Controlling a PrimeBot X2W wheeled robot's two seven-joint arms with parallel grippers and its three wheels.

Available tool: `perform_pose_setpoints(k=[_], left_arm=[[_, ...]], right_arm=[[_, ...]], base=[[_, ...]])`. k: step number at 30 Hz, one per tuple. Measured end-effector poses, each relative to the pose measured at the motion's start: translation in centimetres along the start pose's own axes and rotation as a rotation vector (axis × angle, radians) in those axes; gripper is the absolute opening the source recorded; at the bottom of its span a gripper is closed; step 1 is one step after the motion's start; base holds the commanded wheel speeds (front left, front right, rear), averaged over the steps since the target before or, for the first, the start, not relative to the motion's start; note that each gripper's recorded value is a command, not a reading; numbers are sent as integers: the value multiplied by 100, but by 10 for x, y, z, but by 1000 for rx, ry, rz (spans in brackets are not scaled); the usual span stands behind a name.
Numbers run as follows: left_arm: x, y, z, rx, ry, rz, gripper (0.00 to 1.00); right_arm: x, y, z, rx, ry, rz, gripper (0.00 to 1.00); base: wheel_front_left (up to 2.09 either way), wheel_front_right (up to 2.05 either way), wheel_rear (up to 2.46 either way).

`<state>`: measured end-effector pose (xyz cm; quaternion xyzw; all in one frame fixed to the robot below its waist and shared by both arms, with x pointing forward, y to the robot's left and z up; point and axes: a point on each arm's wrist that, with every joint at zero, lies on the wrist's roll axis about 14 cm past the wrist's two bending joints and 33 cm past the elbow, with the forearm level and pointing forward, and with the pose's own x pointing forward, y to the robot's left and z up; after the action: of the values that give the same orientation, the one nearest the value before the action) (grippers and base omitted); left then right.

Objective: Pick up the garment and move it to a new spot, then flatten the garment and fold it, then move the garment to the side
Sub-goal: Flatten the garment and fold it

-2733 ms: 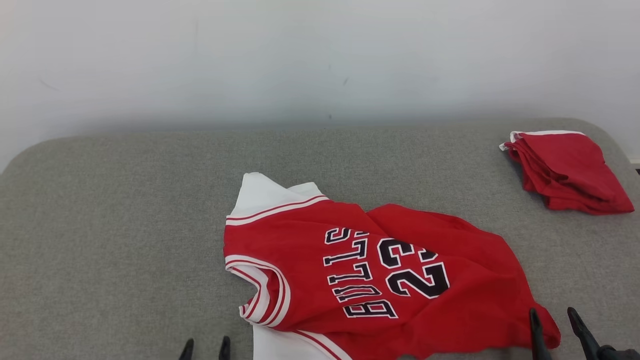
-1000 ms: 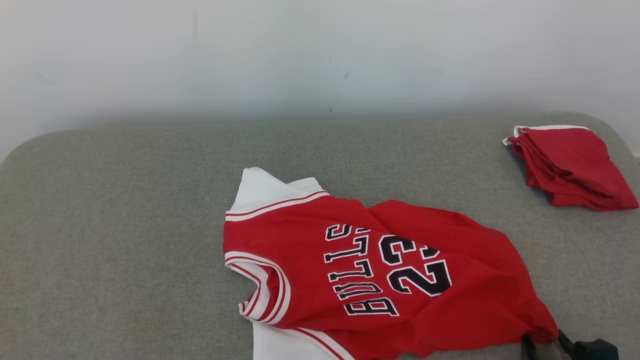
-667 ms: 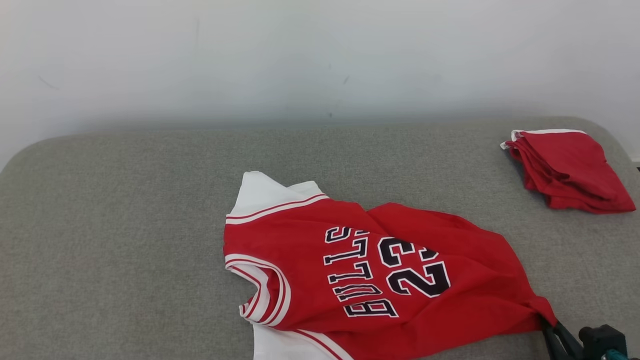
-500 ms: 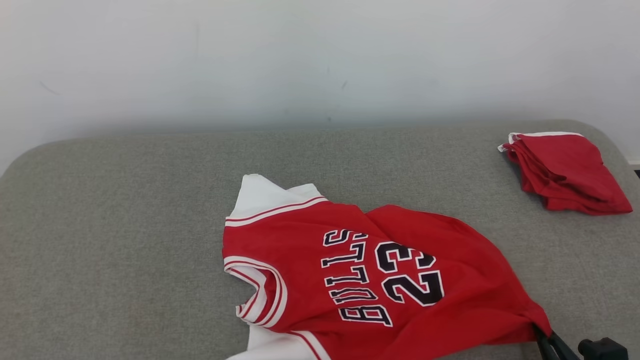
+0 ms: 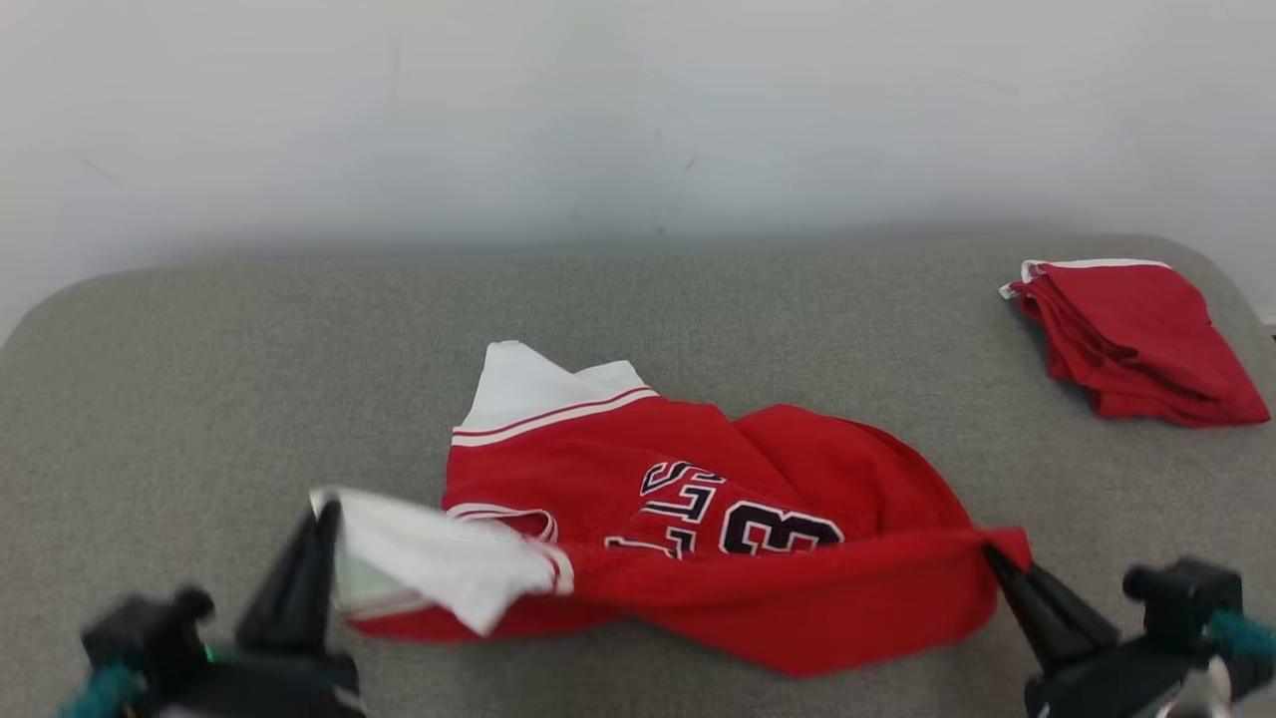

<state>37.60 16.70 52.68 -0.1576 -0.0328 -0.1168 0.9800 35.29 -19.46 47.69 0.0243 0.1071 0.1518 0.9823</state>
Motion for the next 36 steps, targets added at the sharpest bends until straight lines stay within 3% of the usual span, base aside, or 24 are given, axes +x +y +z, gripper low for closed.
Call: perform_pose_setpoints(k=[5, 10, 15, 21, 28, 36], left_arm=[[54, -7, 77, 116, -118, -96, 0], [110, -15, 144, 215, -196, -158, 0], [170, -18, 193, 192, -239, -175, 0], [230, -10, 233, 233, -272, -147, 0], [281, 1, 259, 218, -319, -109, 0], [315, -7, 272, 225, -346, -121, 0]], right_arm=[[31, 15, 51, 118, -61, 91, 0], [74, 4, 117, 225, -145, 131, 0], [128, -6, 175, 356, -192, 172, 0], [186, -26, 238, 422, -251, 167, 0], [235, -25, 288, 383, -299, 170, 0], [259, -47, 309, 292, -330, 93, 0]], base=[[0, 0, 0], [0, 0, 0], [0, 0, 0], [0, 0, 0], [0, 0, 0], [0, 0, 0]])
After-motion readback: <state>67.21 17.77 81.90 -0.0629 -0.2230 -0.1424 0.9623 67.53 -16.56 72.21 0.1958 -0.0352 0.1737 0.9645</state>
